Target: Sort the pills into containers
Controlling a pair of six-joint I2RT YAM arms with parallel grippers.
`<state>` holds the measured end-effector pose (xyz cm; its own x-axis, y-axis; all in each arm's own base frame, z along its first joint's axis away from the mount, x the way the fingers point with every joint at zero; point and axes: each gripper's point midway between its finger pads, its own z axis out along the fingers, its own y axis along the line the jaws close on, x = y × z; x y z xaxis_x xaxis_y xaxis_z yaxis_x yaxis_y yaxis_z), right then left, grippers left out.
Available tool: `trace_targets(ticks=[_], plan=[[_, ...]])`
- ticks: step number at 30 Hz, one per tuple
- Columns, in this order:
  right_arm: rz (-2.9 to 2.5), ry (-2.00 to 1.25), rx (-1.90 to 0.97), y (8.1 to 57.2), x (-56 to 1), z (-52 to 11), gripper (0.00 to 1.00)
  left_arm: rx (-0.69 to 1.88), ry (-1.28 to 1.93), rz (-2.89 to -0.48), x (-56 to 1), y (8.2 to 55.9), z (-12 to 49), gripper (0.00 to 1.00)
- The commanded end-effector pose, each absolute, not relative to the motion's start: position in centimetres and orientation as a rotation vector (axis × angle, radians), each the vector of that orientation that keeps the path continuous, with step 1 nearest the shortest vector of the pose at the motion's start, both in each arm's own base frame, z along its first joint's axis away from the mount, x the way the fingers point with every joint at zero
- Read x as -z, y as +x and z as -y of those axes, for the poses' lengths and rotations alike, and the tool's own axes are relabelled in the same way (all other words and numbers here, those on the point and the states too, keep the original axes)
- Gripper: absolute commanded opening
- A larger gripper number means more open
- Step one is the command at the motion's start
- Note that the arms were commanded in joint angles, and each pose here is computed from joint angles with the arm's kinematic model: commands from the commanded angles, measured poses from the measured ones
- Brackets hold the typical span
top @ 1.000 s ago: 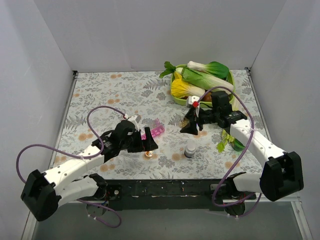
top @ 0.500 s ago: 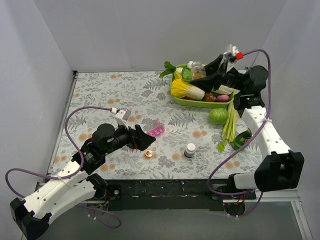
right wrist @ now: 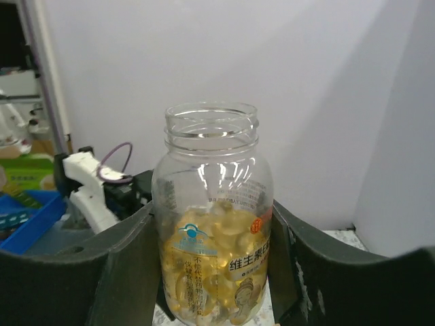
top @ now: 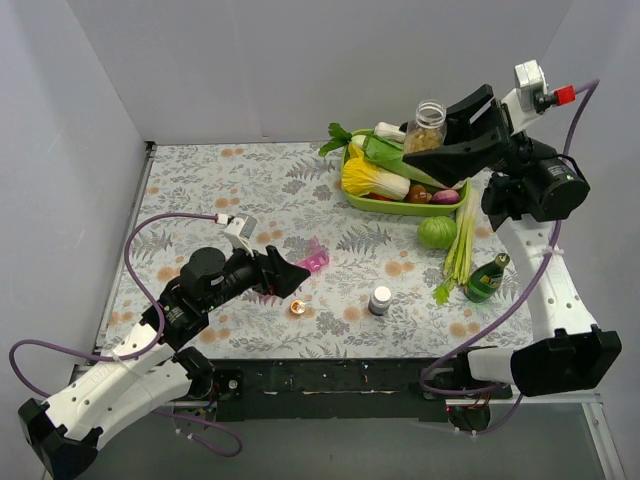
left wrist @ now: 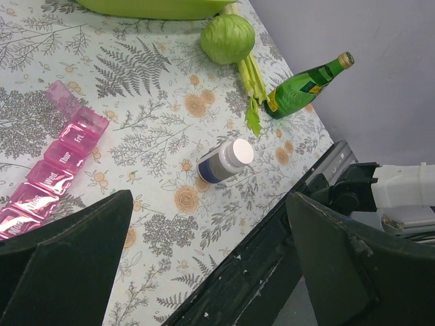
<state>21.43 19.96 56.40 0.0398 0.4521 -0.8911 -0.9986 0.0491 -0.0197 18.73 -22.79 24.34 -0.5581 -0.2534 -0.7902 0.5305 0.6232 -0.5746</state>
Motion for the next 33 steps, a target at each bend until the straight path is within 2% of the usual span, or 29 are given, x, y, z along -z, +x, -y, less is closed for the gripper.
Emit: trace_targets(ticks=[1, 2, 3, 5, 6, 7, 8, 10, 13, 16, 18, 24, 25, 26, 28, 33], plan=[[-0.838, -0.903, -1.296, 19.8, -56.5, -19.7, 0.04, 1.049, 0.212, -1.843, -26.5, 19.1, 22.7, 0.98], [-0.908, -0.763, -1.288, 23.8, -56.1, -18.2, 0.03, 1.049, 0.220, -1.831, -26.6, 19.2, 22.8, 0.98], [-0.950, -0.708, -1.342, 24.8, -54.8, -18.1, 0.04, 1.051, 0.229, -1.830, -26.6, 19.2, 22.9, 0.98], [-0.753, -0.910, -1.332, 18.4, -55.3, -20.0, 0.04, 1.046, 0.249, -1.842, -26.5, 19.2, 23.1, 0.98], [-0.734, -0.978, -1.322, 17.2, -55.1, -20.8, 0.05, 1.037, 0.266, -1.841, -26.6, 19.2, 23.0, 0.98], [-0.733, -0.997, -1.312, 17.1, -55.0, -21.0, 0.04, 1.026, 0.269, -1.843, -26.4, 19.2, 23.0, 0.98], [-0.819, -0.919, -1.308, 20.0, -54.5, -20.3, 0.04, 1.019, 0.271, -1.838, -26.3, 19.2, 22.8, 0.98], [-0.893, -0.828, -1.339, 22.6, -53.0, -19.5, 0.04, 1.000, 0.283, -1.836, -25.8, 19.4, 22.7, 0.98], [-0.869, -0.882, -1.286, 22.6, -51.7, -20.3, 0.05, 0.980, 0.323, -1.832, -25.7, 19.3, 22.7, 0.98], [-0.977, -0.932, -1.233, 25.6, -48.1, -21.0, 0.05, 0.918, 0.385, -1.816, -25.4, 19.5, 22.3, 0.98], [-1.114, -0.989, -1.256, 27.0, -43.6, -21.4, 0.06, 0.866, 0.422, -1.798, -25.3, 19.6, 21.8, 0.98], [-1.189, -1.190, -1.061, 30.2, -32.7, -21.5, 0.06, 0.631, 0.529, -1.742, -24.2, 20.9, 19.5, 0.98], [-1.311, -1.178, -1.096, 29.8, -30.1, -21.5, 0.06, 0.540, 0.475, -1.749, -23.8, 21.9, 18.2, 0.98], [-1.245, -1.282, -0.941, 30.9, -28.4, -22.1, 0.06, 0.498, 0.443, -1.751, -23.6, 22.5, 17.6, 0.98], [-1.268, -1.350, -0.884, 31.2, -26.2, -22.8, 0.06, 0.391, 0.359, -1.795, -22.0, 23.7, 16.0, 0.98], [-1.304, -1.573, -0.785, 31.8, -19.7, -24.6, 0.06, 0.282, 0.298, -1.904, -19.2, 25.4, 15.4, 0.98]])
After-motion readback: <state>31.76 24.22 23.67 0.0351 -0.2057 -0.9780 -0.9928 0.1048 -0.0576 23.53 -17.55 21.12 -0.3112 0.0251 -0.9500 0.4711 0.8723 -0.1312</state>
